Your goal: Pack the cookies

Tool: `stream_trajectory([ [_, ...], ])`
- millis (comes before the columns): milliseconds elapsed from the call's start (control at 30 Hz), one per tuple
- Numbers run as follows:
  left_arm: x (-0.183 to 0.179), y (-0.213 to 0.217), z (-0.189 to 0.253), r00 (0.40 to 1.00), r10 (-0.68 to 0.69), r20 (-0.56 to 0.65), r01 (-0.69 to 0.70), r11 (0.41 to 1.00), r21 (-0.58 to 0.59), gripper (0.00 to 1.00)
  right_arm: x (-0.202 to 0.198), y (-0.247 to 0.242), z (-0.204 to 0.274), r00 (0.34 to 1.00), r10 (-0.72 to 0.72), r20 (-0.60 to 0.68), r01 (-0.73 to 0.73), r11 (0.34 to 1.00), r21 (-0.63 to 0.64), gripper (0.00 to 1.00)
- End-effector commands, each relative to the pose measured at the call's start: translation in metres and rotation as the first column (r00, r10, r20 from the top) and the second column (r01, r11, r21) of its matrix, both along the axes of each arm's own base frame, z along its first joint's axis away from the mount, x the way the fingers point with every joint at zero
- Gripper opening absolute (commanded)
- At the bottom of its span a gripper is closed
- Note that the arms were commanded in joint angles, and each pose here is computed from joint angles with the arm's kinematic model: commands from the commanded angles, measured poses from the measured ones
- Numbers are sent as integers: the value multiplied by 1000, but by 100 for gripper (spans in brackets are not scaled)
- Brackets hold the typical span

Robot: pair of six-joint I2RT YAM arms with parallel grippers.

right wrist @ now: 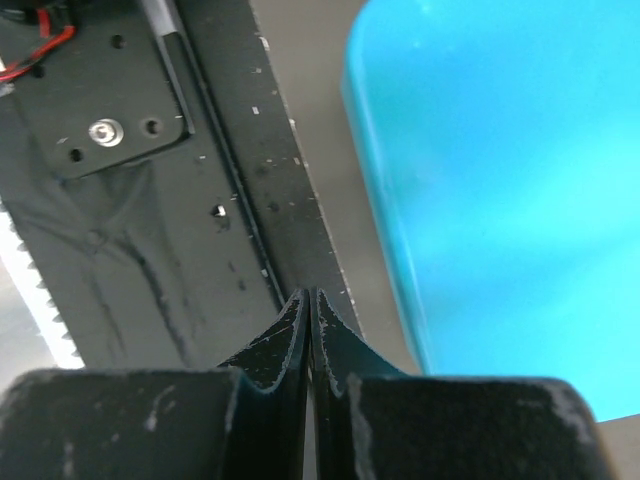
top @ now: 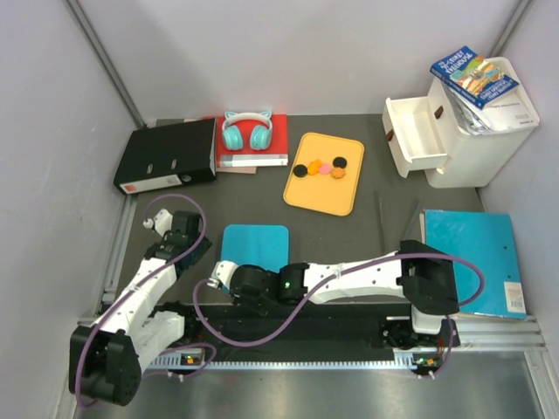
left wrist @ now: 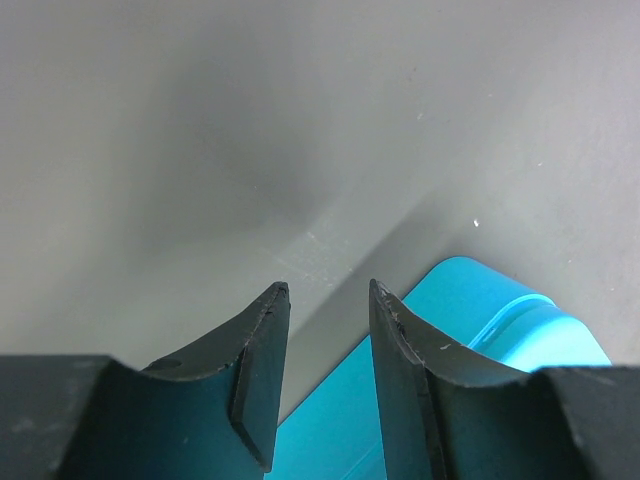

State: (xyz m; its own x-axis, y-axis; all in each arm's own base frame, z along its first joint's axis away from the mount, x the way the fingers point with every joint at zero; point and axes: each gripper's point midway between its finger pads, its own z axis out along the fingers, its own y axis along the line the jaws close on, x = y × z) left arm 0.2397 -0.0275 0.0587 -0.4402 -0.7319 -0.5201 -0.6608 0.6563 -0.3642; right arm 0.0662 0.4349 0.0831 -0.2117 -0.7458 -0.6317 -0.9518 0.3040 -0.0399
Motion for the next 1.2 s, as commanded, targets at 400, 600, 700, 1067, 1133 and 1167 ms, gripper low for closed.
stream_trajectory([
  [400,3,1,2,1000,14,26,-14,1000,-11,43,23,23,6,990,-80,114,75,996,50,0],
  [600,3,1,2,1000,15,26,-15,1000,-9,43,29,24,10,986,-110,128,102,993,64,0],
  [700,3,0,1,1000,13,25,-13,1000,-13,43,32,24,10,984,-122,131,114,991,65,0],
  [1067,1,0,-2,1000,13,23,-13,1000,-17,43,47,25,12,967,-187,172,177,982,73,0],
  [1133,1,0,-2,1000,13,23,-13,1000,-17,43,48,25,13,967,-190,170,180,981,73,0],
  [1167,1,0,-2,1000,12,23,-11,1000,-17,43,48,25,14,968,-188,168,177,981,79,0],
])
